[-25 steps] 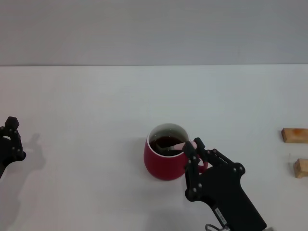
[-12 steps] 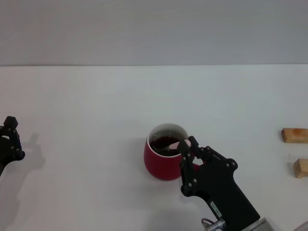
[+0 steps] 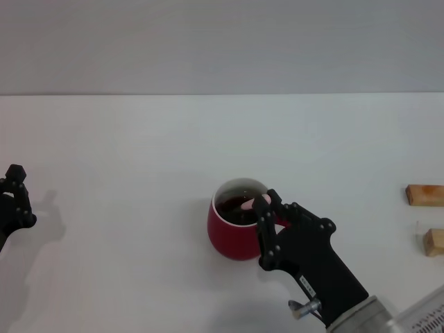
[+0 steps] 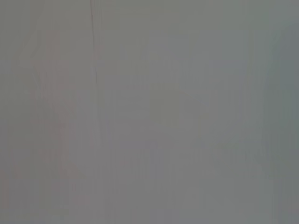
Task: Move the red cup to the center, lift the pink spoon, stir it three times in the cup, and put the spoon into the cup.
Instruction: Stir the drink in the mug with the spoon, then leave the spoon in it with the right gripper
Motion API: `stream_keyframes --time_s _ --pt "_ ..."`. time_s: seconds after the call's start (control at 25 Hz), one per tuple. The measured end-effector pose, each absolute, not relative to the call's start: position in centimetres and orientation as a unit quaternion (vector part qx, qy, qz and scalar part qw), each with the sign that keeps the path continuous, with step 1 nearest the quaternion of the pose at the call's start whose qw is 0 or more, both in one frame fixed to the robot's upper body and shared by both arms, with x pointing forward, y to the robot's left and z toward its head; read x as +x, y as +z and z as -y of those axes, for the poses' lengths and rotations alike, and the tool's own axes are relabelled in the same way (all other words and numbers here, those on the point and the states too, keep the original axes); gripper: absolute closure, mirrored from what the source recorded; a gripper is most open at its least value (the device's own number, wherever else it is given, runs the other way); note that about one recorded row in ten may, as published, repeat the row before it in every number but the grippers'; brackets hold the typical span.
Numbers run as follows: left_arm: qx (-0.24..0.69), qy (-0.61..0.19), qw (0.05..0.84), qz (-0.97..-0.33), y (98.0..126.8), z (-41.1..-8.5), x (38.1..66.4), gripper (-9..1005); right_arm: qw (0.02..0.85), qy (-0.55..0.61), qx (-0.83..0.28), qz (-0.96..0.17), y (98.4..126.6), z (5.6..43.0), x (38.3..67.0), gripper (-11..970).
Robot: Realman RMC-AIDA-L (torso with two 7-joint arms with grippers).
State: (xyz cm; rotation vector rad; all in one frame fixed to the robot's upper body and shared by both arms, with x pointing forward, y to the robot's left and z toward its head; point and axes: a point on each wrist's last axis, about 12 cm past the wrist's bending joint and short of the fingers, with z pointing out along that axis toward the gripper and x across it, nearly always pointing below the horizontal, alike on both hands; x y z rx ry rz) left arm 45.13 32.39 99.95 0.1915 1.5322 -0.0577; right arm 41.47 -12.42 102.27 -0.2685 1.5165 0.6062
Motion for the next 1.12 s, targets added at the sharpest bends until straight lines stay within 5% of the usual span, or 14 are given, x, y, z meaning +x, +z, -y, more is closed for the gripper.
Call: stream_keyframes --time_s 1.12 --pt "0.093 -0.028 0.702 -0.706 99.7 -31.8 46.3 997 0.691 0.251 -0.075 -0.674 102.3 13.8 39.9 926"
